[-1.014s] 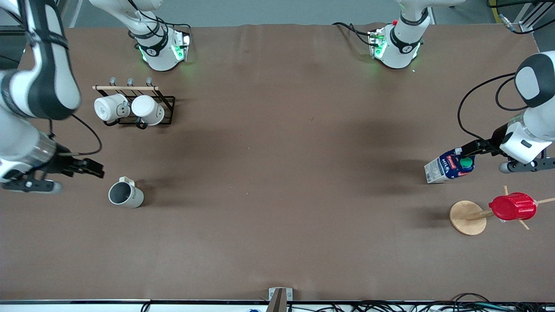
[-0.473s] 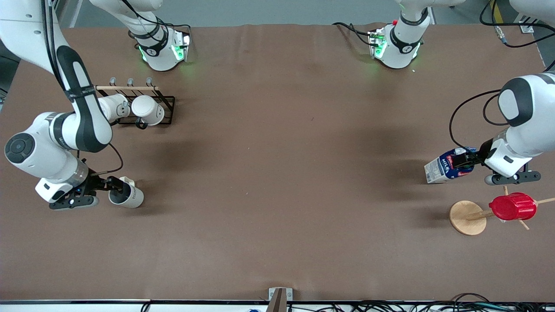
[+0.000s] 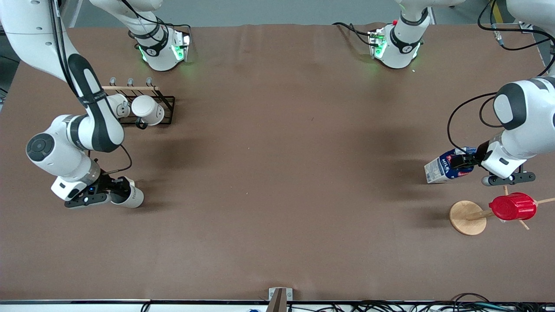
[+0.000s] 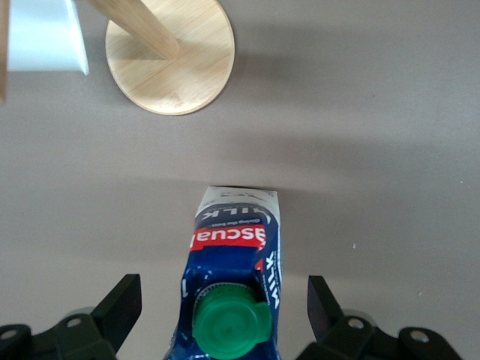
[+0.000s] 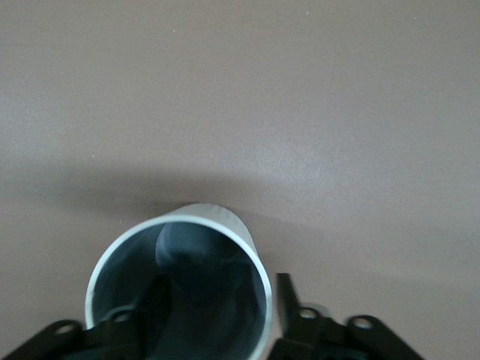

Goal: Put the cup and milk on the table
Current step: 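Lift and carry the grey mug toward the table center with the right gripper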

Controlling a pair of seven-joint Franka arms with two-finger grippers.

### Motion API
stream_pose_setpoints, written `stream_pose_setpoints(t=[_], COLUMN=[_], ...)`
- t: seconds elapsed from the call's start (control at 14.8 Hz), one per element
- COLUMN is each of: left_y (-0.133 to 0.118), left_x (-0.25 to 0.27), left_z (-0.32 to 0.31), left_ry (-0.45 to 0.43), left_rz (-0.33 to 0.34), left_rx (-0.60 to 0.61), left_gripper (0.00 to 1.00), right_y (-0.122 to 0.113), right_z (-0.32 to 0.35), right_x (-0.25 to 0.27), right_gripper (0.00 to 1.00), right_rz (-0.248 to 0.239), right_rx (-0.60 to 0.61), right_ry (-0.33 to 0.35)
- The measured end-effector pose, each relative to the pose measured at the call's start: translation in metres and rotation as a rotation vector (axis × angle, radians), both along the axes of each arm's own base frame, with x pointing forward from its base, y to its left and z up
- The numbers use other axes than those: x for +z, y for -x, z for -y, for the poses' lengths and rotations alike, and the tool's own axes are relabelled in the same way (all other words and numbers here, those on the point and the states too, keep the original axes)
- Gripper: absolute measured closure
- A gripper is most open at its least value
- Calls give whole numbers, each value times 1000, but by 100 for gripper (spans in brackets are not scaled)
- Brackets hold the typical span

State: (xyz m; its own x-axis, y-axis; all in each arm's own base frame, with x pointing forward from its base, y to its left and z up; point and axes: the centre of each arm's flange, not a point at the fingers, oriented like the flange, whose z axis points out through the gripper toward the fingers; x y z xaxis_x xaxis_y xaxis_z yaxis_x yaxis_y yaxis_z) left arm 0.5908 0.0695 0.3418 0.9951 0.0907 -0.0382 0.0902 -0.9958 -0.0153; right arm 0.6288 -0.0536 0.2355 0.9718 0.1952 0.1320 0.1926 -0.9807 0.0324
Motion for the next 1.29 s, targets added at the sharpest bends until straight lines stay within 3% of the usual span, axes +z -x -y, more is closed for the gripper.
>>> stream_pose_setpoints(t=[0.14,0.34,0.47,0.74,0.81,1.01,1.29], left_y=[0,0,1,0,-1,-6,-18], left_x=[0,0,-1,7,14,50,111], left_z=[-1,0,0,0,1,3,19], left_ry=[0,0,-1,0,1,7,15], left_rz=[2,2,0,12,19,10,9], left_rx=[1,1,0,-27,-45,-66,-94], left_gripper=[16,48,64,70,71,71,71], right_y=[0,-2,-6,-27,-34,-42,-13], right_z=[2,11,12,-29,-54,-153,-307], right_x=[-8,-7,-2,47,69,118,124], right_gripper=[65,95,96,96,96,96,96], right_rz=[2,9,3,-139,-156,-129,-115], right_rx=[-3,-16,-28,-175,-219,-324,-396], right_ry=[1,4,0,-35,-38,-57,-78])
